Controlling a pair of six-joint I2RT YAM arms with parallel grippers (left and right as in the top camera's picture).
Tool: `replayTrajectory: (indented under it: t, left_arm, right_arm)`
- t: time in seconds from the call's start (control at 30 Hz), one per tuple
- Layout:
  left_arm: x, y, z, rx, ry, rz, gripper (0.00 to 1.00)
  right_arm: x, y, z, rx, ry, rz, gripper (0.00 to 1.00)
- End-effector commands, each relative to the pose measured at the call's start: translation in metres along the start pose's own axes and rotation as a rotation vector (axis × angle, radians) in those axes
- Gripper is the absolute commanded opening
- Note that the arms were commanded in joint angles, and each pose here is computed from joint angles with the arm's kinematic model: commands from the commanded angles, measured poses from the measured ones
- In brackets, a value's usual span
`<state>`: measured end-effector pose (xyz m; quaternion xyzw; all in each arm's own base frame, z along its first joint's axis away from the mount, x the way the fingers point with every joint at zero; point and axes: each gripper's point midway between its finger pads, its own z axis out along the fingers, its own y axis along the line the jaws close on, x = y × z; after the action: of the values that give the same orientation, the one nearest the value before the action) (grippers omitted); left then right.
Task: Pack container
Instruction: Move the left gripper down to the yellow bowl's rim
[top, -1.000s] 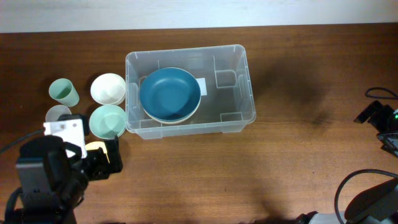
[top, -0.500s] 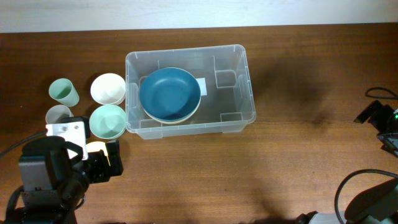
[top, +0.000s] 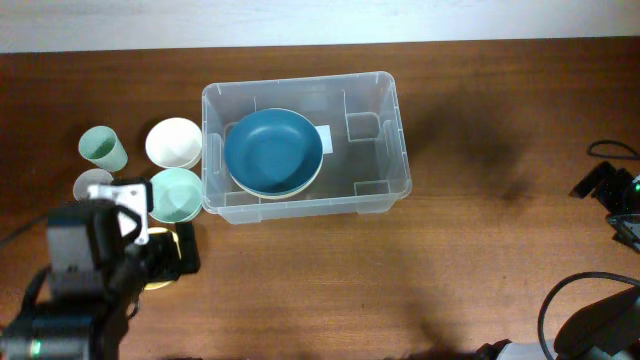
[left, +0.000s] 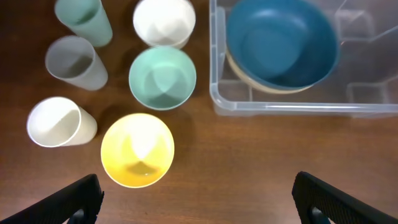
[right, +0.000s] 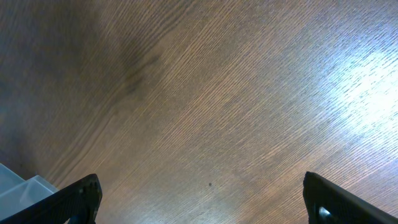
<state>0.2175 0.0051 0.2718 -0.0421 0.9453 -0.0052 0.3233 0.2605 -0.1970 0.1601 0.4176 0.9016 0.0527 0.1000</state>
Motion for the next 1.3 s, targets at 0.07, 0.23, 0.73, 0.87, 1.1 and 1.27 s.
replayTrajectory:
  t: [0.07, 0.23, 0.73, 0.87, 1.1, 1.27]
  left_arm:
    - [0.01, 0.003, 0.053, -0.034, 0.203, -0.035, 0.99]
    - [0.021, 0.004, 0.095, -0.063, 0.365, -0.091, 0.99]
    - [0.034, 0.025, 0.156, -0.247, 0.511, -0.228, 0.99]
    - [0.031, 0.027, 0.153, -0.236, 0.496, -0.248, 0.99]
    - [0.029, 0.035, 0.143, -0.226, 0.474, -0.309, 0.99]
    - [0.048, 0.074, 0.118, -0.275, 0.518, -0.496, 0.99]
  right_arm:
    - [0.0, 0.0, -0.005, -0.005, -0.019, -0.004, 0.99]
    - [0.0, 0.0, -0.005, -0.005, -0.019, -0.004, 0.99]
    - [0.0, 0.0, -0.005, -0.005, -0.019, -0.004, 0.99]
    - [0.0, 0.0, -0.005, -0.005, -0.019, -0.004, 0.99]
    - [0.0, 0.0, -0.005, -0.005, -0.019, -0.004, 0.99]
    - [0.0, 0.0, -0.005, -0.005, -0.019, -0.004, 0.99]
